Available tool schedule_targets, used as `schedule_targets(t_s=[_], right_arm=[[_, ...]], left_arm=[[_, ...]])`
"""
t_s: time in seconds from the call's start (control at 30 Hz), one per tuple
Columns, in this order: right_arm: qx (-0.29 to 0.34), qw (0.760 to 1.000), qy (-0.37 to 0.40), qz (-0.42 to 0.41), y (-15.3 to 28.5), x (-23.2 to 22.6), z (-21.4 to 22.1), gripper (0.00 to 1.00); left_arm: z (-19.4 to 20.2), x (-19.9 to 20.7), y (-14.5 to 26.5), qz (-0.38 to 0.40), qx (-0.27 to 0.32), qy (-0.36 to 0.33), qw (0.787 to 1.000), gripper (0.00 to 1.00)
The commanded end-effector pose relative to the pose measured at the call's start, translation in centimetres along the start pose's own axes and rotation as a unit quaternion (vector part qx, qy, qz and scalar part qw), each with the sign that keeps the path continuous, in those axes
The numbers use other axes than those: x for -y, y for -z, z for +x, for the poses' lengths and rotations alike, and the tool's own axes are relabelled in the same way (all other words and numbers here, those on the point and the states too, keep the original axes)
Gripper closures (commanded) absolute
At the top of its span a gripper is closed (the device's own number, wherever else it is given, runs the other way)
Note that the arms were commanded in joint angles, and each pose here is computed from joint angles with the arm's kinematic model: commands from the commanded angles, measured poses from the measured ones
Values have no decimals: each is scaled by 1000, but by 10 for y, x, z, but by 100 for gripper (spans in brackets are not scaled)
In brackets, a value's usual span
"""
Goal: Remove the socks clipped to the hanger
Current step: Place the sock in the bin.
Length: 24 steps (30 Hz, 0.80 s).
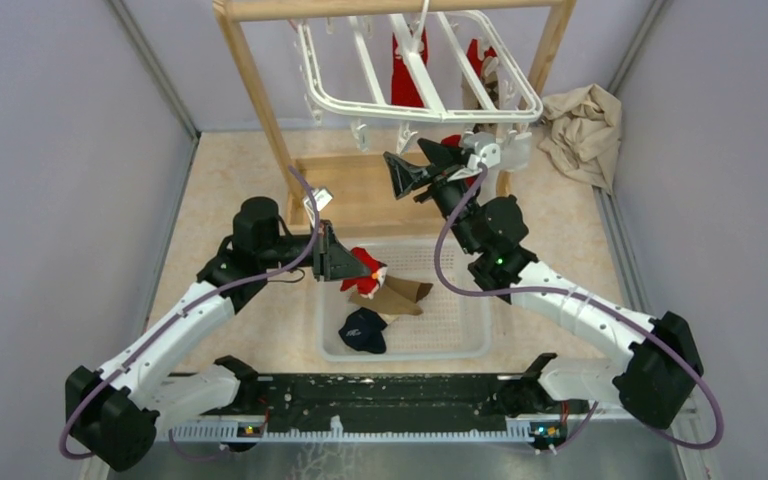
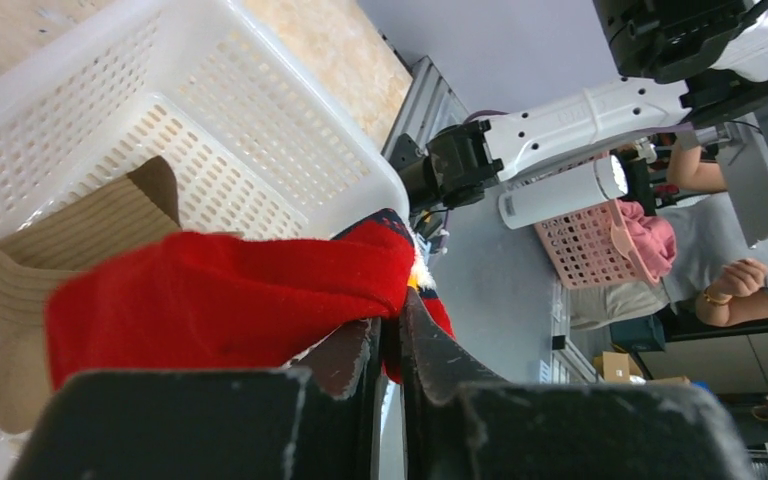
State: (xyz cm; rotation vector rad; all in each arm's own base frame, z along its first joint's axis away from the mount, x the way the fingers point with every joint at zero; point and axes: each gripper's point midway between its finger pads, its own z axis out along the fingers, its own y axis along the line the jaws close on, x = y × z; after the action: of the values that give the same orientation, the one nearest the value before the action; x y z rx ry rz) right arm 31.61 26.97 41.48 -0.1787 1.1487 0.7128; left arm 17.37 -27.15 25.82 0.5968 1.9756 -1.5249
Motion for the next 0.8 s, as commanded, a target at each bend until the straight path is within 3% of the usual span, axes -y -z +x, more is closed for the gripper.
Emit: schedule_targets(t_s=[0.0, 0.37, 0.77], right_arm=[[29, 999, -16, -2, 11, 0, -25, 25], [-20, 999, -48, -16, 56, 2, 2, 18], [-104, 991, -85, -24, 109, 5, 55, 18]], left_arm=[[-4, 19, 2, 42, 9, -10, 999, 86], [18, -12, -7, 15, 2, 19, 1000, 66], [41, -54, -20, -29, -23, 42, 998, 57]])
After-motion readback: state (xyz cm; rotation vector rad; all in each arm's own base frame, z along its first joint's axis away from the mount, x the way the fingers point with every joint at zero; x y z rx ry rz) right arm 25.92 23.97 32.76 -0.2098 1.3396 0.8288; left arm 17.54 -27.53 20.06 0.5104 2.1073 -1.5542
